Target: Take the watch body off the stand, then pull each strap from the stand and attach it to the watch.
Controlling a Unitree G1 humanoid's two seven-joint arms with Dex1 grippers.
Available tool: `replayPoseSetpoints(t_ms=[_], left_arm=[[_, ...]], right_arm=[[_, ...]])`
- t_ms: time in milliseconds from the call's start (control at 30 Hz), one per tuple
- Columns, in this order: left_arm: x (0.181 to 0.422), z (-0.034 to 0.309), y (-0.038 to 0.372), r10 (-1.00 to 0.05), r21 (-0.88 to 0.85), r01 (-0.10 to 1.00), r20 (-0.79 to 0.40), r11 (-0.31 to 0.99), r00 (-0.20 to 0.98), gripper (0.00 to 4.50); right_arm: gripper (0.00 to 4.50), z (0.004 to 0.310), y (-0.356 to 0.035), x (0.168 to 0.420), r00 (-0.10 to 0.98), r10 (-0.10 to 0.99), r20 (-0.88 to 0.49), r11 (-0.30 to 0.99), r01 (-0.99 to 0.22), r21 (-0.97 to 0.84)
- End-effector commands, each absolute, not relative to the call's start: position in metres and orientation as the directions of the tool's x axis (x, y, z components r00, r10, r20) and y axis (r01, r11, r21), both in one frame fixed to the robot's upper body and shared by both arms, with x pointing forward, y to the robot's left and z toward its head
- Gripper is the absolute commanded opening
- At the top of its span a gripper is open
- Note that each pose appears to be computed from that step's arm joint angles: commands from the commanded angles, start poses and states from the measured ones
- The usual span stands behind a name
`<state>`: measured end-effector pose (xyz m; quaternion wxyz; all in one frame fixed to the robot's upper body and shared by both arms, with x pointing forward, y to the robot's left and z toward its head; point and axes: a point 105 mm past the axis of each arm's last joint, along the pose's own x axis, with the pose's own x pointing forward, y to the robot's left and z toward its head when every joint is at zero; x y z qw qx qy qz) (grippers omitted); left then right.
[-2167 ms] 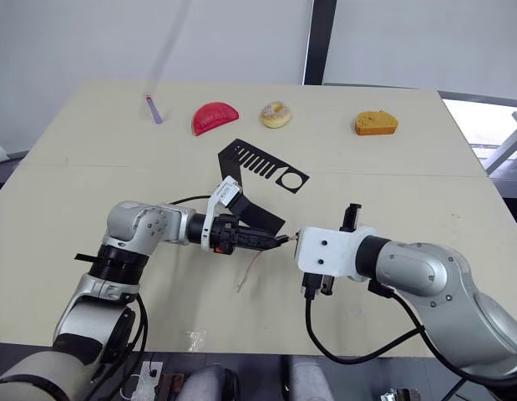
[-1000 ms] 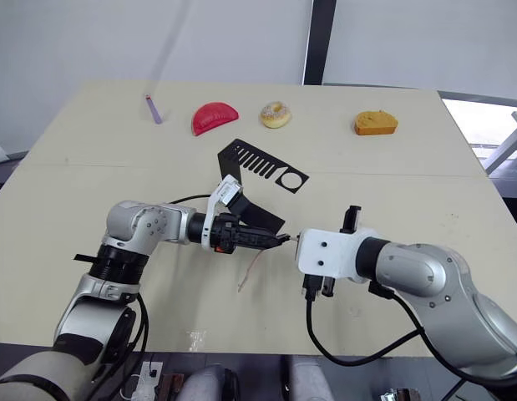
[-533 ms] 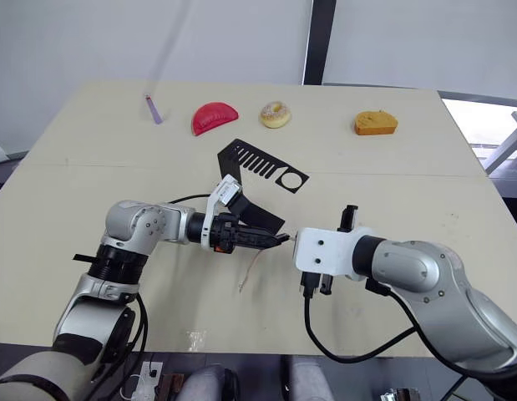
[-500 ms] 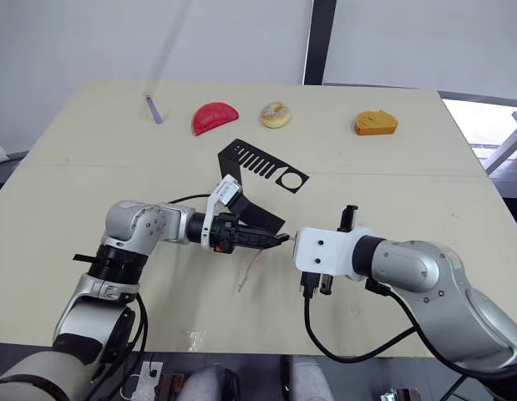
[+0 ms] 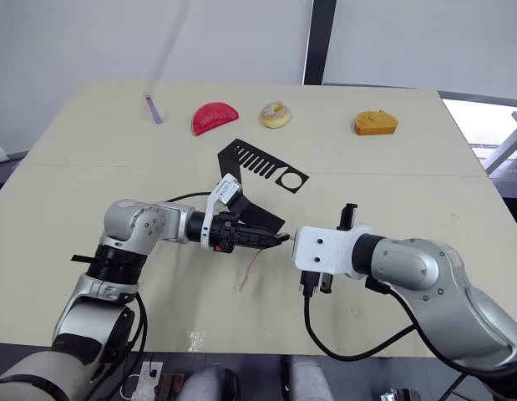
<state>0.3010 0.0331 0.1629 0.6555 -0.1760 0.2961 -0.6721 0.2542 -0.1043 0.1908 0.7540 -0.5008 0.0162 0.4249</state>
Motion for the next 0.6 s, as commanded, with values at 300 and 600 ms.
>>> replayPoseSetpoints(t_ms=[300, 600], left_arm=[[0.2889, 0.1800, 0.0194, -0.983, -0.588, 0.806, -0.099, -0.070, -0.158, 1.60], [0.2875, 0.1808, 0.0177, -0.982, -0.587, 0.806, -0.095, -0.077, -0.163, 1.60]], right_arm=[[0.00, 0.1974, -0.0967, 0.2522, 0.629, 0.649, -0.427, 0.116, -0.637, -0.762], [0.00, 0.1968, -0.0970, 0.2540, 0.632, 0.645, -0.428, 0.122, -0.639, -0.759]])
